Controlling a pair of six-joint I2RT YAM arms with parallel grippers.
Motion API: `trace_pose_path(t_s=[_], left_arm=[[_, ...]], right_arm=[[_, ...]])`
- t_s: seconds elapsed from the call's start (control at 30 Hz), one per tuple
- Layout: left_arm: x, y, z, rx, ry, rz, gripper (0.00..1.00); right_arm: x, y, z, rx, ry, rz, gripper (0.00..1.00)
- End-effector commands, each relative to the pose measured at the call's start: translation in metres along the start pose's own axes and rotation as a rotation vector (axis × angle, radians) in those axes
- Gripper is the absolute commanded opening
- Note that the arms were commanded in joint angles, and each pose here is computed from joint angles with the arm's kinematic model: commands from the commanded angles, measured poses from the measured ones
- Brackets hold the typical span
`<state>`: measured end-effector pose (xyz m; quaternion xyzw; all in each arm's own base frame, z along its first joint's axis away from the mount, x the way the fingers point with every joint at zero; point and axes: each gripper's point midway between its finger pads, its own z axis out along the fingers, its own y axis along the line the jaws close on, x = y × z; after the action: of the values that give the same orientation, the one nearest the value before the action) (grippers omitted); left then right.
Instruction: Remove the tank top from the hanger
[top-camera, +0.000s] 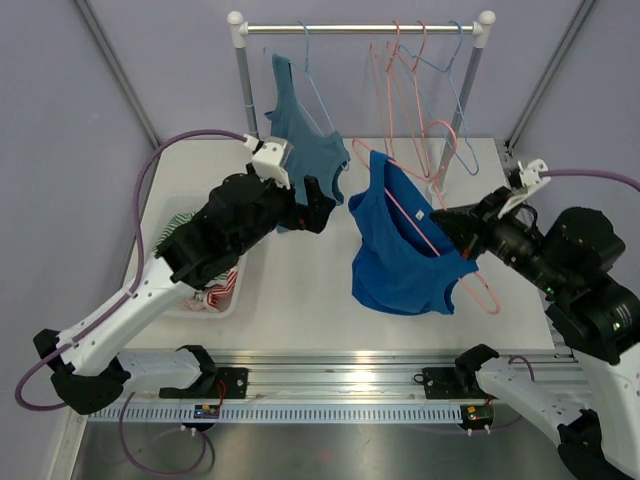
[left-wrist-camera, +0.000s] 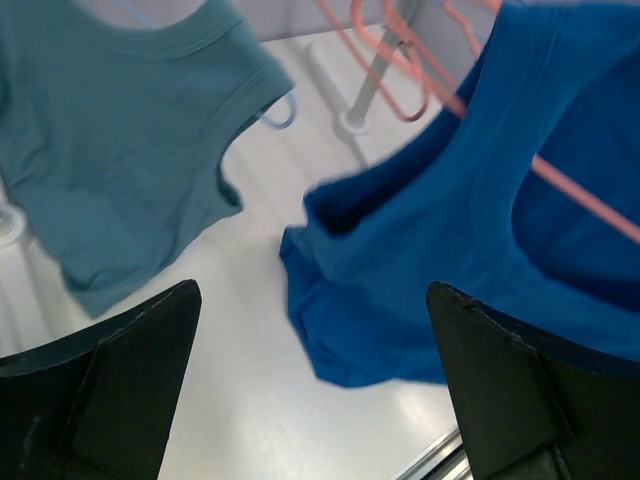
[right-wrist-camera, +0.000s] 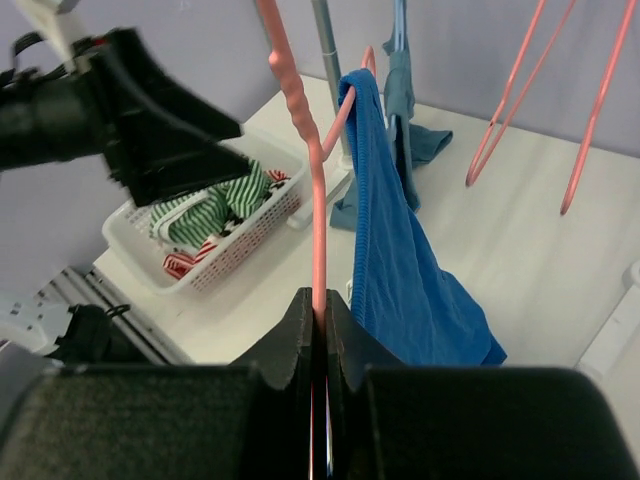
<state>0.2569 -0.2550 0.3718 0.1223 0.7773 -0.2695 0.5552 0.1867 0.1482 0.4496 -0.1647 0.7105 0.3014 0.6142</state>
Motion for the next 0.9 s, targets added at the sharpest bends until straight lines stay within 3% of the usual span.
trace_pose_path(t_s=[0.0, 0.2, 0.37, 0.57, 0.67, 0.87], left_arm=[[-0.06, -0.046, 0.006, 0.173, -0.198, -0.026, 0.99], [-0.06, -0.084, 0.029, 0.345, -0.222, 0.0, 0.99], [-0.048, -0.111, 0.025, 0.492, -0.239, 0.012, 0.97], [-0.042, -0.11, 0.031, 0.447, -0.251, 0.028, 0.94], [-0.04, -0.101, 0.045, 0.352, -0.227, 0.037, 0.87], [-0.026, -0.098, 0.06, 0.277, -0.199, 0.075, 0.44]], right_arm=[[-0.001, 0.021, -0.032, -0.085, -0.036, 0.021, 0.0], [0.008, 0.038, -0.05, -0.169, -0.011, 0.034, 0.0], [0.009, 0.027, -0.048, -0.106, -0.019, 0.037, 0.0], [0.007, 0.034, -0.042, -0.152, -0.025, 0.042, 0.0], [0.003, 0.037, -0.042, -0.169, -0.039, 0.043, 0.0], [0.001, 0.038, -0.042, -0.173, -0.048, 0.045, 0.0]])
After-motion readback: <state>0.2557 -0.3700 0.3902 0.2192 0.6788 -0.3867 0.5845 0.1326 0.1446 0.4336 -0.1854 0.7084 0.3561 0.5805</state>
